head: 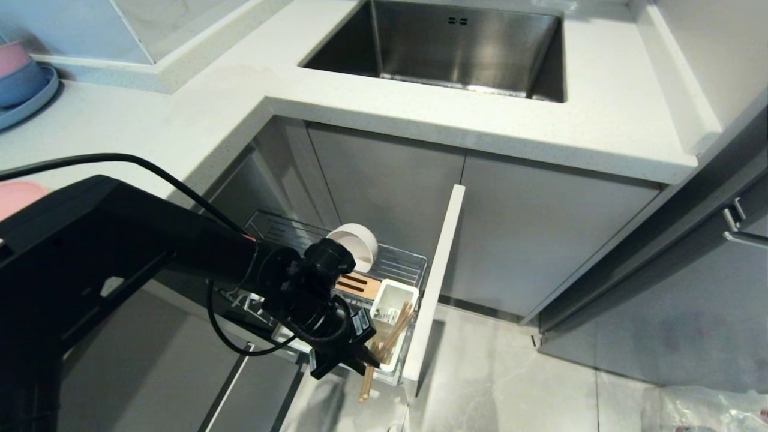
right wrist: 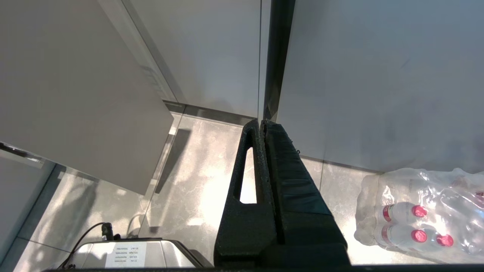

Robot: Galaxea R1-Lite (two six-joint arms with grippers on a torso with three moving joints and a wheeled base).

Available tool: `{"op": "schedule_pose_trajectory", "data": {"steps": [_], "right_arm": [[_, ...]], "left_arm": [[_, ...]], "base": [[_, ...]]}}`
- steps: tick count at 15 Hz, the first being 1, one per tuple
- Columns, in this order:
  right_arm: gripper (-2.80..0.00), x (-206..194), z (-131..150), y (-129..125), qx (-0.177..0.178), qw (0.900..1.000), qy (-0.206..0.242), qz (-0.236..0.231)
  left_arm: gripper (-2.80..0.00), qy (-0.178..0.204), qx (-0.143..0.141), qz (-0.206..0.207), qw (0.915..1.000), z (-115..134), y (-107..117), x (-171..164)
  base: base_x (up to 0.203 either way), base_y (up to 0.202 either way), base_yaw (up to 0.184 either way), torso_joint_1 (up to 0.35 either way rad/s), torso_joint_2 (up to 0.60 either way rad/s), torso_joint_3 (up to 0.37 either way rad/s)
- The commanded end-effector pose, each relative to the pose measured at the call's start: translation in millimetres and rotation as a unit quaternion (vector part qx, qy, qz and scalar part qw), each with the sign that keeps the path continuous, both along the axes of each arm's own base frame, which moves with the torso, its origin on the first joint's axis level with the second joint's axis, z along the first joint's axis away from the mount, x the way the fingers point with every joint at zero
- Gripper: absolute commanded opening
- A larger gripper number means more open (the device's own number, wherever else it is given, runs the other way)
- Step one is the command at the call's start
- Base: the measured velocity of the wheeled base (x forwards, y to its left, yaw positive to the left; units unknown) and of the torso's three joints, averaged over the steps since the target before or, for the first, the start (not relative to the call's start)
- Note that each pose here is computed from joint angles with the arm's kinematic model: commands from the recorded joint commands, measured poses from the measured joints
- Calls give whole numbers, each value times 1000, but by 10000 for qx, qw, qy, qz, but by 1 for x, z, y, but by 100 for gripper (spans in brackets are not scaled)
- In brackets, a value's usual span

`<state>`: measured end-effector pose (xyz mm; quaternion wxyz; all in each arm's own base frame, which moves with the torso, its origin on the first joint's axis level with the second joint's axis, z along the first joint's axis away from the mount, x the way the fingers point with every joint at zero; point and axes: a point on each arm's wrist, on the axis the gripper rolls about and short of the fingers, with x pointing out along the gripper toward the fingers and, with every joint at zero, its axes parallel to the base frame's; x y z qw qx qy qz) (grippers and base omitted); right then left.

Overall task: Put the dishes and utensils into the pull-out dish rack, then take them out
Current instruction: Pick up the chopsticks and place it in the cupboard

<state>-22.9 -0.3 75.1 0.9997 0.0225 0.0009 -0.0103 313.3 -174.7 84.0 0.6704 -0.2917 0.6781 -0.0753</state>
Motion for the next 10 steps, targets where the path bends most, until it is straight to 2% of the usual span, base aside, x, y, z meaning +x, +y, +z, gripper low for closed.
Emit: {"op": "schedule_pose_trajectory", "data": {"steps": [1,4,5,10], "right_arm": [[-280,0,0,0,4,10000,11,-4],[-280,0,0,0,2,10000,11,-4],[-280,0,0,0,-2,10000,11,-4],[-280,0,0,0,-3,10000,11,3]], "left_arm": [[-280,45,5,17,10000,-1,0,-1],[-280,22,9,-1,10000,1,1,-2],[0,0,-10,-3,10000,3,1,-2],[0,-168,-111,26,9998,17,3,-5]], "base": [[0,0,0,0,0,0],[0,0,0,0,0,0],[0,0,0,0,0,0],[0,0,0,0,0,0]]}}
